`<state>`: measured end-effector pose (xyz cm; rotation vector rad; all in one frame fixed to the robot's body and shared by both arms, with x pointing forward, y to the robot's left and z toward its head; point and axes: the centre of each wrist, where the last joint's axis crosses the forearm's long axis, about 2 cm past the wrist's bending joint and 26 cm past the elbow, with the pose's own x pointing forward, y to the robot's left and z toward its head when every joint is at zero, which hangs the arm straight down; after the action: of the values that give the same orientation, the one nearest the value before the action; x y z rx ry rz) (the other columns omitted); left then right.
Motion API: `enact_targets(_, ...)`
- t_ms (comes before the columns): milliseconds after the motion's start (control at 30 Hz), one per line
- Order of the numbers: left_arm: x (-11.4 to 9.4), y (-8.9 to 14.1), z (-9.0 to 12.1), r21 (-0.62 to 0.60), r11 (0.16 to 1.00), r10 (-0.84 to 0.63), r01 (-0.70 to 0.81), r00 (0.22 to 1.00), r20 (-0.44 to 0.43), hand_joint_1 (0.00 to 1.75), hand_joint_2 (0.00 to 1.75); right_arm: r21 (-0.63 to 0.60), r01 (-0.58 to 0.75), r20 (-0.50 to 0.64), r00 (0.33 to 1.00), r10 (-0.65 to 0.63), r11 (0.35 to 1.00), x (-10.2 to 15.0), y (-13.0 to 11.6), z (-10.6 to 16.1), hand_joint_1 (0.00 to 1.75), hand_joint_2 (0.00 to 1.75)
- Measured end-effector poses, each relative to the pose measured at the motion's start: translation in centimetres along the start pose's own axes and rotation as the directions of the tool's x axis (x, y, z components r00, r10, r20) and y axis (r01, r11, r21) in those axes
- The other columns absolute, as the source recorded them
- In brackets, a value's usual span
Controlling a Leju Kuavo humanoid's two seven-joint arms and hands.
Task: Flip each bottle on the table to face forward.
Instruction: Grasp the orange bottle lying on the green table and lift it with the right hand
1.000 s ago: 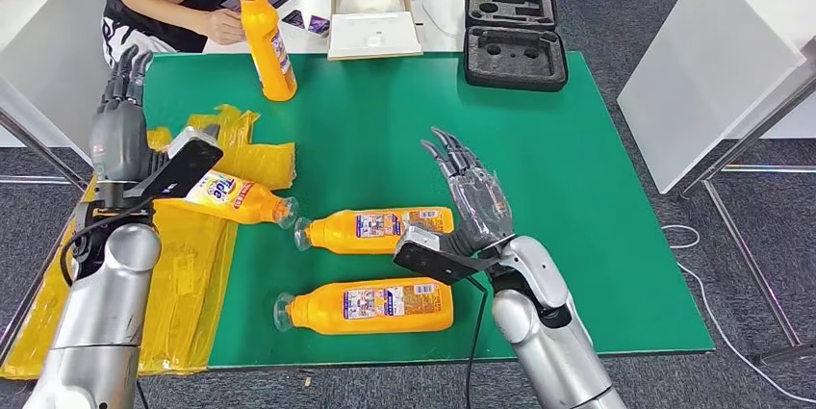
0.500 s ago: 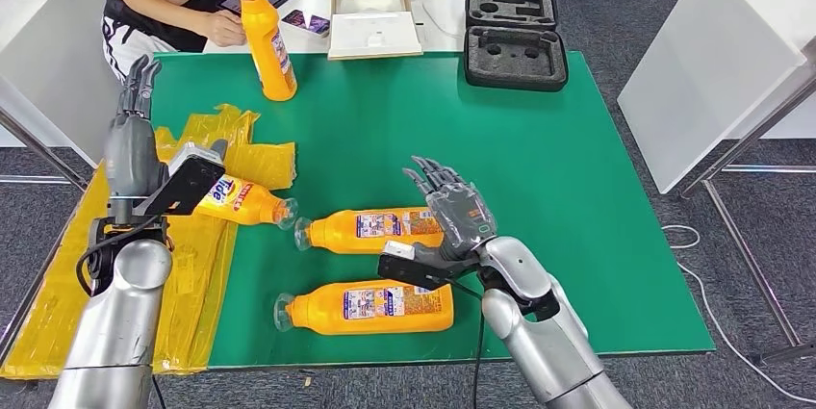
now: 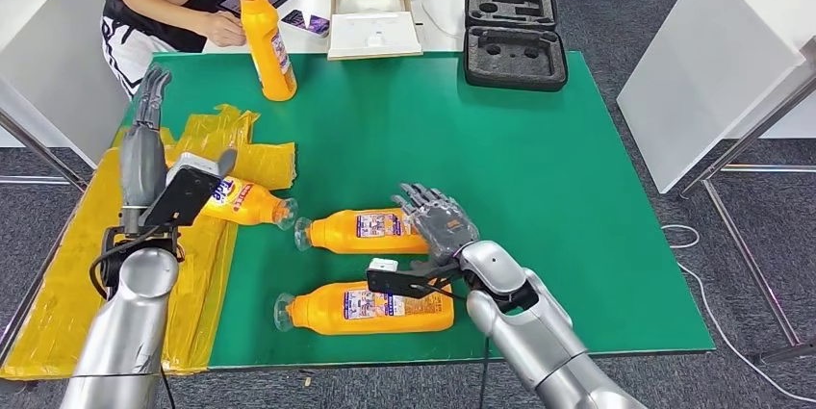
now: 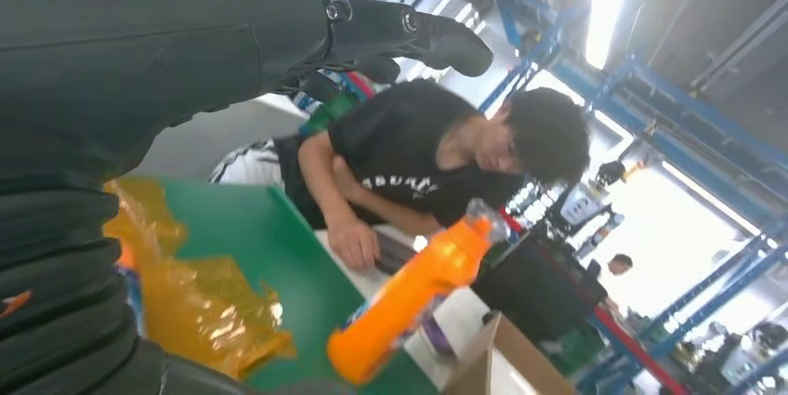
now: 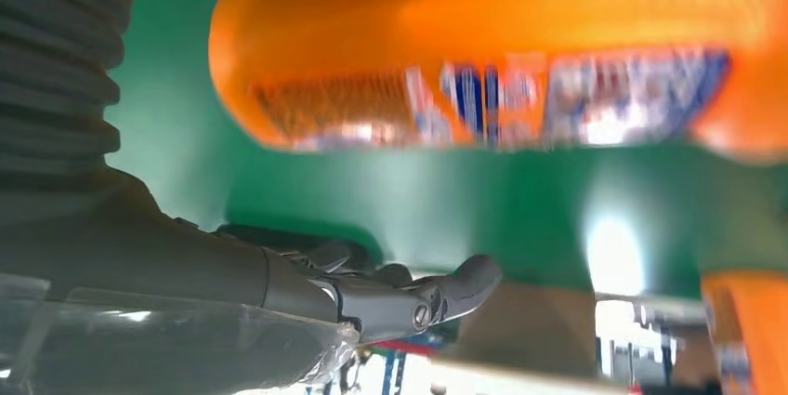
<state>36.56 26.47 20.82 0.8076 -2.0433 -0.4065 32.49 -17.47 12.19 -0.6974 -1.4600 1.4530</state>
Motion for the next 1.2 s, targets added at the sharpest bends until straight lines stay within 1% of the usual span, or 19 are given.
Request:
enact_targets(100,-0.1,-0.2,0.6,-0.024,0.996,0.081,-0.081,0.997,-0.003,0.00,1.75,0.033,-0.016,-0.009,1.000,0.016,0.999,-0.2,0.7,-0.1,0.00,1.75)
enact_targets(200,-0.1,-0.2,1.0,-0.033,0.991,0.130,-0.130,0.992,-0.001,0.00,1.75,0.049,-0.026,-0.016,1.000,0.027,0.998,-0.5,1.1,-0.1,0.00,1.75)
enact_targets(267,-0.1,-0.2,1.1,-0.046,0.981,0.188,-0.188,0.982,-0.002,0.00,1.75,0.058,-0.041,-0.029,0.999,0.043,0.997,-0.6,1.2,-0.2,0.00,1.75)
enact_targets(333,0.0,-0.2,1.4,-0.063,0.952,0.298,-0.298,0.954,-0.011,0.00,1.75,0.070,-0.069,-0.056,0.996,0.073,0.995,-0.8,1.4,-0.3,0.00,1.75)
enact_targets(433,0.3,-0.1,1.8,-0.080,0.871,0.485,-0.485,0.874,-0.026,0.00,1.75,0.092,-0.102,-0.097,0.989,0.111,0.990,-1.3,1.7,-0.5,0.00,1.75)
enact_targets(500,0.4,0.2,1.9,-0.077,0.830,0.552,-0.552,0.833,-0.026,0.00,1.75,0.108,-0.111,-0.113,0.986,0.123,0.988,-1.6,1.8,-0.7,0.00,1.75)
enact_targets(533,0.5,0.3,1.9,-0.074,0.820,0.568,-0.567,0.823,-0.022,0.00,1.75,0.114,-0.114,-0.118,0.985,0.127,0.987,-1.7,1.9,-0.7,0.07,1.75)
enact_targets(567,0.6,0.5,2.0,-0.072,0.814,0.576,-0.576,0.817,-0.019,0.00,1.75,0.119,-0.115,-0.122,0.984,0.130,0.986,-1.8,1.9,-0.8,0.43,1.75)
enact_targets(600,0.6,0.6,2.0,-0.072,0.811,0.581,-0.580,0.814,-0.015,0.00,1.75,0.123,-0.117,-0.126,0.983,0.132,0.985,-1.9,2.0,-0.9,0.68,1.75)
enact_targets(667,0.8,0.7,2.1,-0.072,0.810,0.584,-0.583,0.812,-0.007,0.00,1.75,0.133,-0.117,-0.135,0.982,0.135,0.984,-2.1,2.1,-1.0,1.38,1.75)
enact_targets(700,0.9,0.7,2.2,-0.072,0.809,0.584,-0.583,0.812,-0.003,0.00,1.75,0.138,-0.115,-0.141,0.981,0.134,0.984,-2.3,2.1,-1.1,1.45,1.75)
enact_targets(733,0.9,0.7,2.2,-0.071,0.810,0.584,-0.582,0.812,0.001,0.00,1.75,0.142,-0.111,-0.147,0.980,0.132,0.984,-2.4,2.2,-1.1,1.64,1.75)
enact_targets(767,1.0,0.7,2.2,-0.071,0.811,0.582,-0.581,0.813,0.005,0.00,1.75,0.145,-0.107,-0.153,0.980,0.129,0.984,-2.6,2.3,-1.1,1.71,1.75)
enact_targets(900,1.2,0.7,2.2,-0.072,0.817,0.575,-0.573,0.818,0.018,0.00,1.75,0.146,-0.097,-0.166,0.979,0.121,0.985,-3.0,2.3,-1.3,1.75,1.75)
enact_targets(1200,1.2,0.6,2.5,-0.070,0.817,0.574,-0.572,0.818,0.014,0.00,1.75,0.111,-0.055,-0.178,0.981,0.074,0.992,-3.4,2.4,-1.4,1.75,1.75)
